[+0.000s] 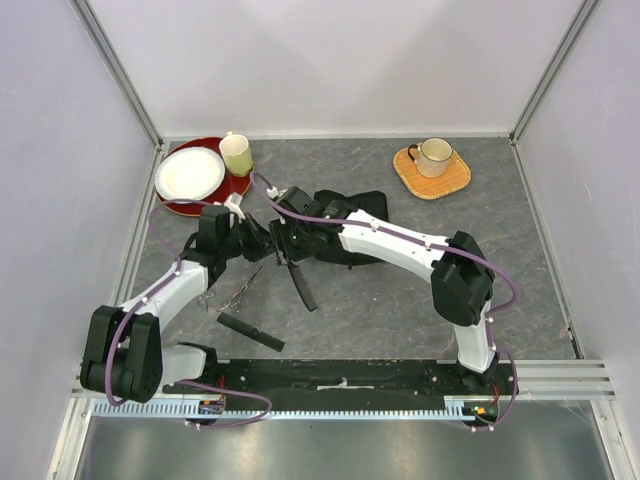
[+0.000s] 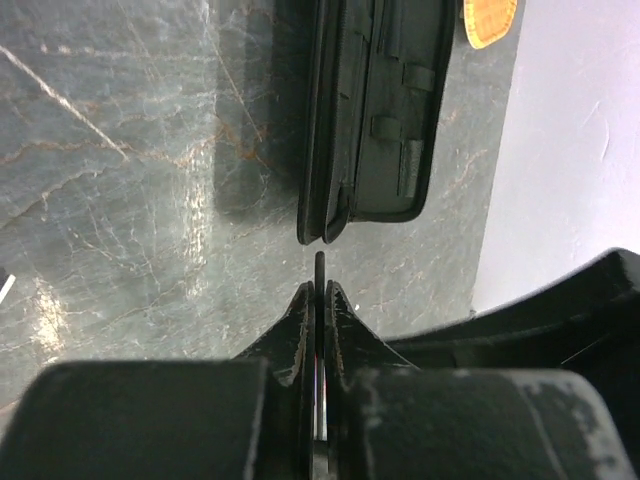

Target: Sort the hair-cutting tools

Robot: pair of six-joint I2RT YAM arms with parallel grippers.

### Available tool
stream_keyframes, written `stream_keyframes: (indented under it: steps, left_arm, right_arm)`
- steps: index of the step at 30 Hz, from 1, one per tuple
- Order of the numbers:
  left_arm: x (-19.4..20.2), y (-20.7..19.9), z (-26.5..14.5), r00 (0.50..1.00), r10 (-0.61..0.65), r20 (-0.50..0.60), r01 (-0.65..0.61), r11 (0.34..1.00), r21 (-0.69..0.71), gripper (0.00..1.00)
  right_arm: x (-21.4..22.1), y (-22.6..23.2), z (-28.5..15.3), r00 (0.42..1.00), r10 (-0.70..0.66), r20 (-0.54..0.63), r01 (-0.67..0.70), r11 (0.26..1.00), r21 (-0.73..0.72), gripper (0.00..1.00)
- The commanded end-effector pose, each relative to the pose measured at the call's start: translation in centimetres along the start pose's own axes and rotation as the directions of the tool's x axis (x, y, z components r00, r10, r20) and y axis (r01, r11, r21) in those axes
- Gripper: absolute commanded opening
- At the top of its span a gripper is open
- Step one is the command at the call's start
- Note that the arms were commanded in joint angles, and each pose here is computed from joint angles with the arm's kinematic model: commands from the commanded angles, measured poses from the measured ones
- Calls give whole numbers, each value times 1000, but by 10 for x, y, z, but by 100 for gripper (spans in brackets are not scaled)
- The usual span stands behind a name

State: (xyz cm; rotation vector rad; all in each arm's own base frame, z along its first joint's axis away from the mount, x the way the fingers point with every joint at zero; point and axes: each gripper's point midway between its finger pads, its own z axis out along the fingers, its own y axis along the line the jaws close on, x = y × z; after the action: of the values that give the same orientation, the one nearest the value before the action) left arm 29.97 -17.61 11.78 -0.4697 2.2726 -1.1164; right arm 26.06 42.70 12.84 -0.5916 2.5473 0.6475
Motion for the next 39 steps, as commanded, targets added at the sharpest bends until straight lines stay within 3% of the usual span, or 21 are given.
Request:
stream_keyframes:
  steps: [1, 3, 8, 12, 18, 33, 39]
  left_arm:
    - [-40, -23, -4, 983, 155, 98, -152, 988, -39, 2]
    - [-51, -27, -7, 974, 196, 109, -189, 979, -71, 2]
    - [-63, -31, -13, 964, 237, 120, -222, 967, -124, 2]
    - [-77, -34, -22, 956, 254, 148, -225, 956, -189, 2]
    - [-100, -25, -39, 945, 253, 208, -170, 922, -347, 2]
    - [-106, -12, -64, 936, 323, 142, -228, 860, -456, 2]
    - [-117, -15, -79, 924, 344, 166, -234, 853, -466, 2]
  right_arm:
    - [-35, 6, -36, 990, 20, 142, -21, 1000, 6, 57]
    - [-39, -2, -43, 985, 45, 165, -51, 998, 36, 66]
    - [-57, -50, -60, 962, 153, 228, -186, 974, 132, 71]
    - [-59, -91, -51, 973, 75, 219, -130, 959, 252, 79]
    - [-58, -113, -7, 992, -67, 110, 25, 938, 346, 70]
    - [-31, -120, 55, 995, -58, 82, 24, 930, 368, 66]
    - [-21, -120, 55, 994, -72, 83, 31, 907, 419, 61]
